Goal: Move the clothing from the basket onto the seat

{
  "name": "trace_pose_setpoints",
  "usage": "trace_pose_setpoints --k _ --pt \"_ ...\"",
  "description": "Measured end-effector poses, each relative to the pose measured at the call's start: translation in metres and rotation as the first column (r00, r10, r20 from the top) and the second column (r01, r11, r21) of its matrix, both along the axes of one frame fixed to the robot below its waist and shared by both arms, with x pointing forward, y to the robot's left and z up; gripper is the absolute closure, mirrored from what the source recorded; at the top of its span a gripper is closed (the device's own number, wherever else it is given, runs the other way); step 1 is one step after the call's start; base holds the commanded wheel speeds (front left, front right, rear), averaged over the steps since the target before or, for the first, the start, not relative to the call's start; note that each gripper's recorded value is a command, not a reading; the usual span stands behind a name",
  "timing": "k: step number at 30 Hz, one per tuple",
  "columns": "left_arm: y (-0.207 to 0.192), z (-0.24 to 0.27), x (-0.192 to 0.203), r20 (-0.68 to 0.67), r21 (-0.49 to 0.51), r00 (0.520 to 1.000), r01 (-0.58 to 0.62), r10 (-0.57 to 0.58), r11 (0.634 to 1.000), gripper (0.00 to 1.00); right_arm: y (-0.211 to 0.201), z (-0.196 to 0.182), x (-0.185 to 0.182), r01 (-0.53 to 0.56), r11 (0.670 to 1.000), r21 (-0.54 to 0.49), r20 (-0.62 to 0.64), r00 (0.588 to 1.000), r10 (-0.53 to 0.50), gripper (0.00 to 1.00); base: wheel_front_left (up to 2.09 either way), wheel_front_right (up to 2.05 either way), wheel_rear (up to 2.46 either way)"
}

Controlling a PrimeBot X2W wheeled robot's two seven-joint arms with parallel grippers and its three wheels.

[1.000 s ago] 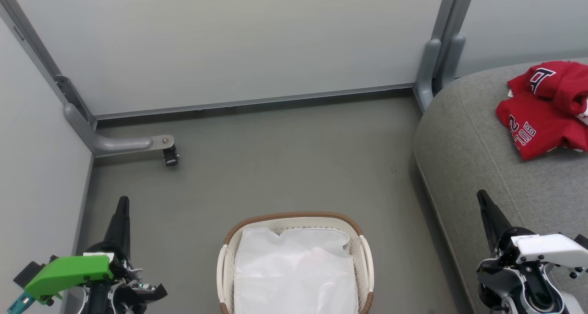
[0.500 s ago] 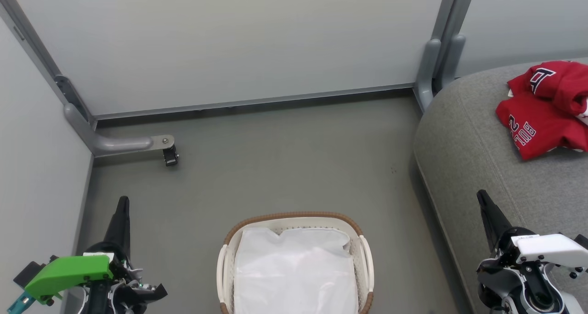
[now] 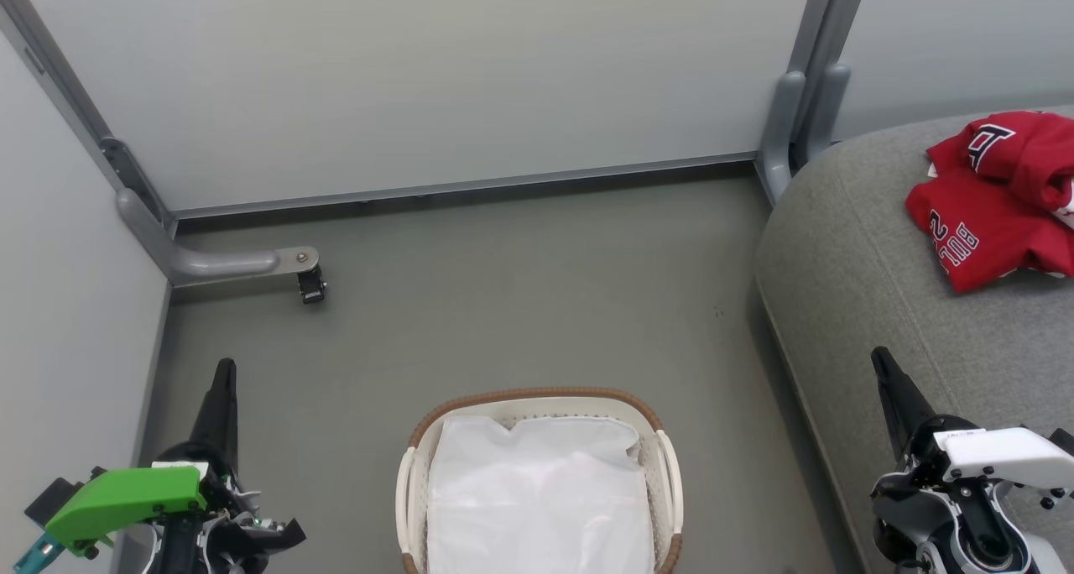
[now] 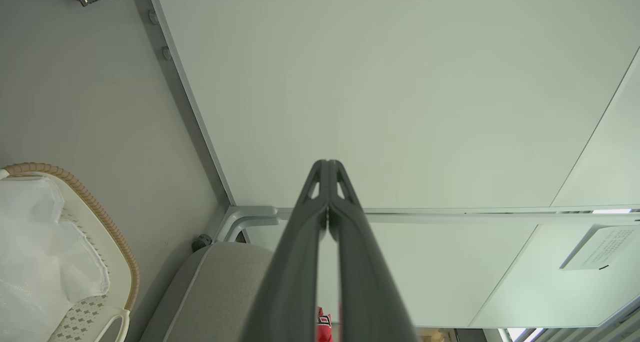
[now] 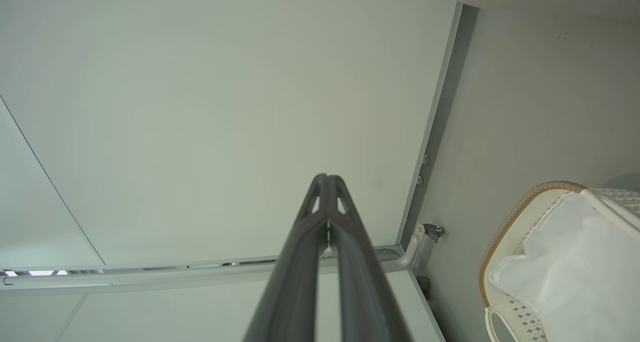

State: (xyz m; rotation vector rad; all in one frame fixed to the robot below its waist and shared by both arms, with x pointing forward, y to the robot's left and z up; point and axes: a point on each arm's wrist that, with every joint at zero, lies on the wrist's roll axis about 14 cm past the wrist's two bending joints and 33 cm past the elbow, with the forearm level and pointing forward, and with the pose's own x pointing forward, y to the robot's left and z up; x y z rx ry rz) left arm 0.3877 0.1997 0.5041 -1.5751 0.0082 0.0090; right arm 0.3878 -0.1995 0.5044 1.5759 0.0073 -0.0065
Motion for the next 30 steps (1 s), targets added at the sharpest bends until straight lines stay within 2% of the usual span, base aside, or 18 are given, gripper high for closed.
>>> trace_pose_setpoints --k 30 --pt "0.0 0.0001 0.0 0.0 0.0 1.0 0.0 0.0 1.0 1.0 -0.0001 0.0 0.0 0.0 1.0 0.0 0.0 1.0 0.0 1.0 0.0 0.0 0.0"
